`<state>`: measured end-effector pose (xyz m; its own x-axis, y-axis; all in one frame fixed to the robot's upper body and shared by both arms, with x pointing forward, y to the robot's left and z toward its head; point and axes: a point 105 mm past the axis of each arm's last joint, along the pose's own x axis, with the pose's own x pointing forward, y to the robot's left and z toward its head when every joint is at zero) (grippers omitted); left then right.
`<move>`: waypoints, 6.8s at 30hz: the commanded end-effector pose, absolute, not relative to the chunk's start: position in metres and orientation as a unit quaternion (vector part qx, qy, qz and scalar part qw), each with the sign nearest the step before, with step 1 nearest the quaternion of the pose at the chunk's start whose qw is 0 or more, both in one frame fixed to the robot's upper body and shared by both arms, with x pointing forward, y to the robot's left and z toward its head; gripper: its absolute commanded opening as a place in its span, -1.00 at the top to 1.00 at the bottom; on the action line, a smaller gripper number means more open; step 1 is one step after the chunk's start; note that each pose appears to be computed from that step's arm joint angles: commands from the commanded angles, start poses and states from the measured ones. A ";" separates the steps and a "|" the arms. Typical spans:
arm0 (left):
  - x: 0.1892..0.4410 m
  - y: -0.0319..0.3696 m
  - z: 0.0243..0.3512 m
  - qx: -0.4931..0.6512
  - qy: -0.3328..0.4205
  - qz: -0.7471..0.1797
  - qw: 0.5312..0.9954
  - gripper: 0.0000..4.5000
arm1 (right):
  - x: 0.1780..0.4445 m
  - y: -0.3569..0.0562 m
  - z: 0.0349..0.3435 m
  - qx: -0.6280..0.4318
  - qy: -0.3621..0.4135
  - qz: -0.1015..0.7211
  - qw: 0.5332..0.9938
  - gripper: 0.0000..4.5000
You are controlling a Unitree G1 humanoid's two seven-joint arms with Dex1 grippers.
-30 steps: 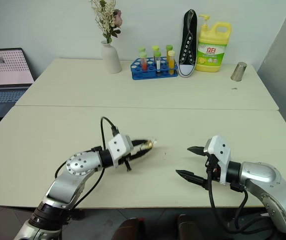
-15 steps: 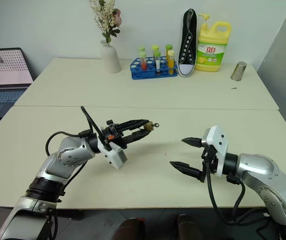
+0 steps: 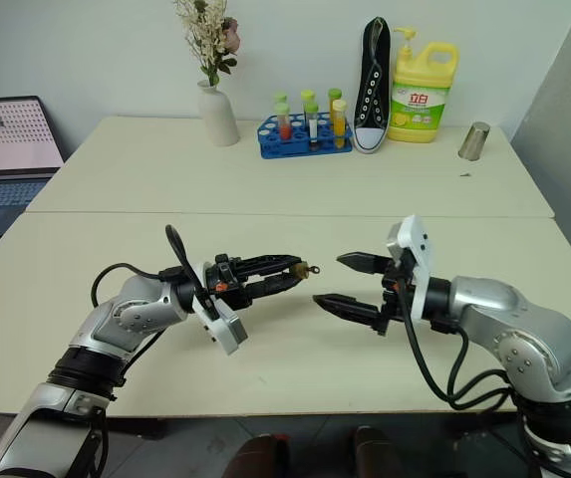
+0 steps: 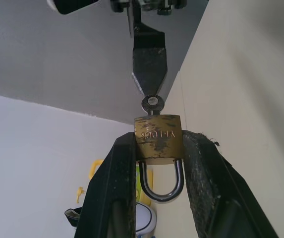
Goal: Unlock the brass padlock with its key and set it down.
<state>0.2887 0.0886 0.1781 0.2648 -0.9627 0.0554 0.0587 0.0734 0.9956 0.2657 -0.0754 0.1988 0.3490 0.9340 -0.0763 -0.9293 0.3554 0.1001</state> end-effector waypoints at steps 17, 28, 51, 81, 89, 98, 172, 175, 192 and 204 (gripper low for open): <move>0.282 0.086 0.185 0.527 -0.447 -0.422 0.587 0.58 | 0.276 -0.062 0.199 0.036 0.085 0.581 0.809 -0.10; 0.282 0.085 0.185 0.529 -0.447 -0.422 0.586 0.58 | 0.274 -0.064 0.199 0.038 0.093 0.590 0.801 1.00; 0.271 0.082 0.173 0.540 -0.451 -0.435 0.562 0.58 | 0.287 -0.073 0.205 0.234 0.256 0.579 0.738 1.00; 0.273 0.086 0.175 0.543 -0.443 -0.419 0.577 0.58 | 0.267 -0.069 0.188 0.053 0.148 0.584 0.797 -1.00; 0.274 0.085 0.175 0.540 -0.440 -0.419 0.583 0.58 | 0.278 -0.050 0.187 0.065 0.131 0.590 0.794 -1.00; 0.275 0.086 0.174 0.541 -0.437 -0.417 0.585 0.58 | 0.281 -0.043 0.183 0.058 0.132 0.600 0.787 -0.62; 0.274 0.078 0.171 0.048 -0.049 -0.567 0.821 1.00 | 0.259 -0.068 0.187 -0.032 0.082 0.616 0.783 0.95; 0.269 0.078 0.168 0.046 -0.034 -0.575 0.816 1.00 | 0.259 -0.068 0.186 -0.032 0.083 0.615 0.783 0.95; 0.256 0.076 0.174 0.028 -0.009 -0.602 0.798 1.00 | 0.261 -0.070 0.182 -0.035 0.090 0.612 0.785 0.95; 0.253 0.081 0.185 -0.001 0.007 -0.600 0.800 1.00 | 0.260 -0.070 0.178 -0.041 0.093 0.615 0.782 0.95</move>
<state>0.2555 0.0810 0.1707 0.2848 -0.9576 -0.0432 0.9568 0.2868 -0.0479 0.2625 -0.0700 0.1718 0.2319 0.9483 -0.2169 -0.9638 0.2542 0.0809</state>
